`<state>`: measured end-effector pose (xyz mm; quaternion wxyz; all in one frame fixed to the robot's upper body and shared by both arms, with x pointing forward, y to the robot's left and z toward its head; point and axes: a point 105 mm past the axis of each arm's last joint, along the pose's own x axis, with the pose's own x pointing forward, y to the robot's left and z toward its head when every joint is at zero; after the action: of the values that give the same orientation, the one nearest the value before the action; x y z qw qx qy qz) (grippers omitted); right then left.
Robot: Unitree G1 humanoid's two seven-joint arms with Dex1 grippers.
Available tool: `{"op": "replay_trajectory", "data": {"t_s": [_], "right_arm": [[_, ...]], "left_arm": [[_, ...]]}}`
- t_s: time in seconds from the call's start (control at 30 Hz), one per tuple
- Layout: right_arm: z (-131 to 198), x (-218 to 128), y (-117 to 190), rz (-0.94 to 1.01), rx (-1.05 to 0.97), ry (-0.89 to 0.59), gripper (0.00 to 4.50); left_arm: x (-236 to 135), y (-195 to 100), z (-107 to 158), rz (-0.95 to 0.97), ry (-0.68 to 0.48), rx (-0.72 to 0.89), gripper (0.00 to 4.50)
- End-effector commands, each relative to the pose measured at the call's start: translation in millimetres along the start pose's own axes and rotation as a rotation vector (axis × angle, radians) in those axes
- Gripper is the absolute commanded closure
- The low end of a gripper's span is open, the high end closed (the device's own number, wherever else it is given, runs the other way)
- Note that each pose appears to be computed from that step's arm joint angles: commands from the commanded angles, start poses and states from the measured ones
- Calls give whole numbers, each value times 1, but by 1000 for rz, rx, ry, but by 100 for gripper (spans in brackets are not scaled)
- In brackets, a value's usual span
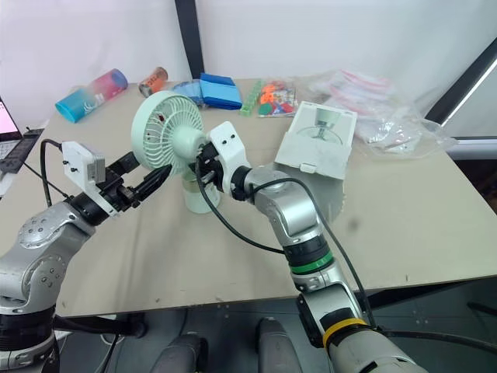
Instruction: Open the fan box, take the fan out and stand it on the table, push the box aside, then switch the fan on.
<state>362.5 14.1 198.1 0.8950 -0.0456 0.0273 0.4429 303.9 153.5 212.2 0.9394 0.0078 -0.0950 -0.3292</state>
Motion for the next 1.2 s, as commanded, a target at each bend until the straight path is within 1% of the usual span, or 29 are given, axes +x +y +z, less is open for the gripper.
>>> {"op": "replay_trajectory", "data": {"t_s": [0.03, 0.17, 0.27, 0.37, 0.47, 0.6, 0.7, 0.73, 0.77, 0.83, 0.87, 0.9, 0.93, 0.97, 1.0, 1.03, 1.07, 1.2], "right_arm": [[12, -2, -9, -40, -11, -48, 410], [15, -4, -12, -38, -2, -72, 410], [25, -12, -10, 17, -4, -132, 410], [32, -25, -9, 83, -17, -179, 410], [34, -38, -6, 153, -57, -204, 410], [34, -57, 3, 275, -72, -240, 410], [34, -71, 11, 355, -78, -273, 410], [32, -79, 18, 408, -96, -281, 410], [30, -85, 24, 445, -109, -285, 410], [25, -93, 31, 497, -121, -286, 410], [22, -95, 33, 509, -125, -281, 410], [19, -97, 35, 522, -128, -270, 410], [16, -98, 35, 532, -131, -261, 410], [13, -99, 36, 542, -139, -248, 410], [10, -99, 37, 548, -145, -240, 410], [7, -99, 36, 551, -148, -231, 410], [4, -99, 36, 554, -153, -221, 410], [-7, -100, 36, 578, -169, -183, 410]], "left_arm": [[-10, -2, 17, -45, -28, 26, 1], [-29, 17, 24, -28, -10, 35, 1], [-42, 33, 27, -10, 15, 33, 1], [-50, 53, 27, 58, 32, 54, 1], [-54, 56, 22, 43, 65, 47, 1], [-55, 54, 15, 2, 77, 15, 1], [-53, 48, 11, -52, 77, -4, 84], [-52, 42, 8, -92, 90, -1, 107], [-51, 38, 5, -119, 101, 1, 152], [-49, 30, -2, -170, 117, -9, 211], [-47, 25, -6, -202, 131, -13, 254], [-45, 20, -11, -238, 148, -10, 280], [-43, 17, -15, -264, 161, -7, 338], [-41, 14, -20, -284, 172, -7, 350], [-39, 11, -23, -302, 178, -2, 384], [-37, 8, -27, -322, 187, -5, 435], [-35, 4, -31, -345, 196, -5, 443], [-33, -14, -51, -449, 268, 17, 443]]}}
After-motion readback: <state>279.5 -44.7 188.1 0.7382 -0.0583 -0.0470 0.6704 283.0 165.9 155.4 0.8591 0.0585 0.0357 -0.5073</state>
